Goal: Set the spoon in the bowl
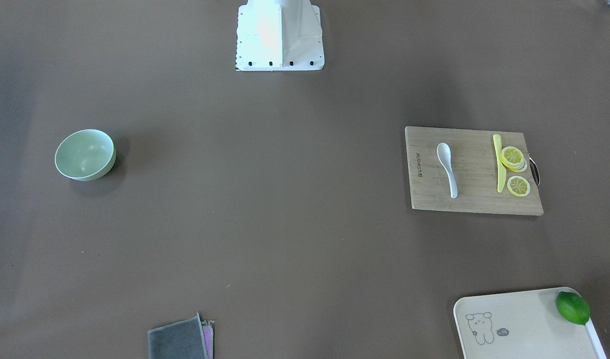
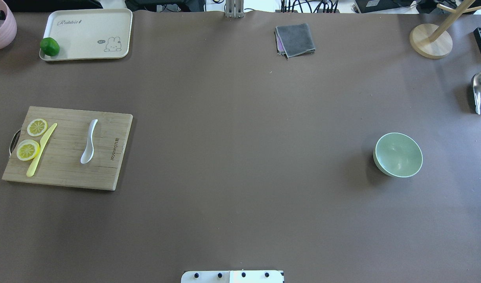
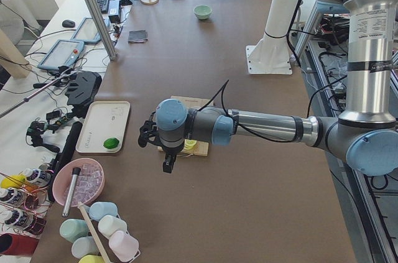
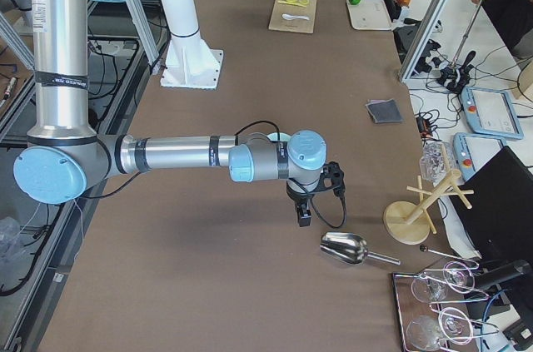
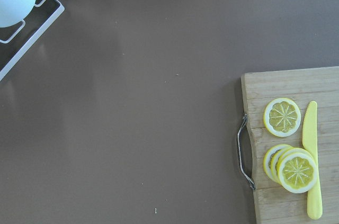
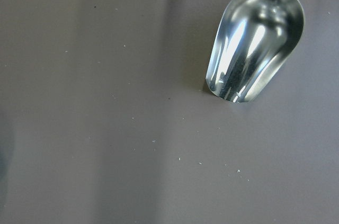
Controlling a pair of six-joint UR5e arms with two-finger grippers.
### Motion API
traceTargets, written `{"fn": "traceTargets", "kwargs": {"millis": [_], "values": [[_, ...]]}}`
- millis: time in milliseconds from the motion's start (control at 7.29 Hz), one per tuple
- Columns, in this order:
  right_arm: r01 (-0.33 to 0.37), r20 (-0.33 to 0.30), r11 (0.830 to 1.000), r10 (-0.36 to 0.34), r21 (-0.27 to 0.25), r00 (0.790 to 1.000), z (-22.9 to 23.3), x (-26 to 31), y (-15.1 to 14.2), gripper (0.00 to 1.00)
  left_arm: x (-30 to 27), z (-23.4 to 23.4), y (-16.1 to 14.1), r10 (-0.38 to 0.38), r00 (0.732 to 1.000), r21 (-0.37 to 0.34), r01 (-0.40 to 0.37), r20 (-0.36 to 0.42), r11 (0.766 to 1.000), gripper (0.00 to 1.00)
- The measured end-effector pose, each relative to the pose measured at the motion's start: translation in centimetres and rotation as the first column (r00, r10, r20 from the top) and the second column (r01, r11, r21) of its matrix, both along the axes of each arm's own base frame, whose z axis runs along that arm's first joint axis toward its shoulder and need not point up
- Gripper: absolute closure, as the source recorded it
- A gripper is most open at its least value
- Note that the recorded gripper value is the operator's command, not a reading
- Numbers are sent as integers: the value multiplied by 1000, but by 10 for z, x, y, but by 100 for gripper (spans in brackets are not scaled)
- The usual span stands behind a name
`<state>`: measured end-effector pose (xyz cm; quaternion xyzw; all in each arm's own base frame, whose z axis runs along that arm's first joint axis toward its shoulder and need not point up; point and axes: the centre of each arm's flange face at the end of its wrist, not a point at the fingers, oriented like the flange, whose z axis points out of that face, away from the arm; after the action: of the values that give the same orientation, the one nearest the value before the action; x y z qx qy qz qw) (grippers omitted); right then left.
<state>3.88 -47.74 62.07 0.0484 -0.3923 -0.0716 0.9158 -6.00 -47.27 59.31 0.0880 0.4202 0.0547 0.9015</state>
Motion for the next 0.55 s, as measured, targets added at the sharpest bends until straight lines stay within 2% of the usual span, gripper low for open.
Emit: {"fn": "traceTargets", "kwargs": {"millis": [275,549], "values": [[-24,-8,1000,23,-8,1000,1,12,1,0,-2,1,4,-1,1000,-3,1,14,1000,2],[-37,-41,999,37,11,998,-2,19,0,0,-8,14,14,-11,995,-8,12,97,1000,2]]}}
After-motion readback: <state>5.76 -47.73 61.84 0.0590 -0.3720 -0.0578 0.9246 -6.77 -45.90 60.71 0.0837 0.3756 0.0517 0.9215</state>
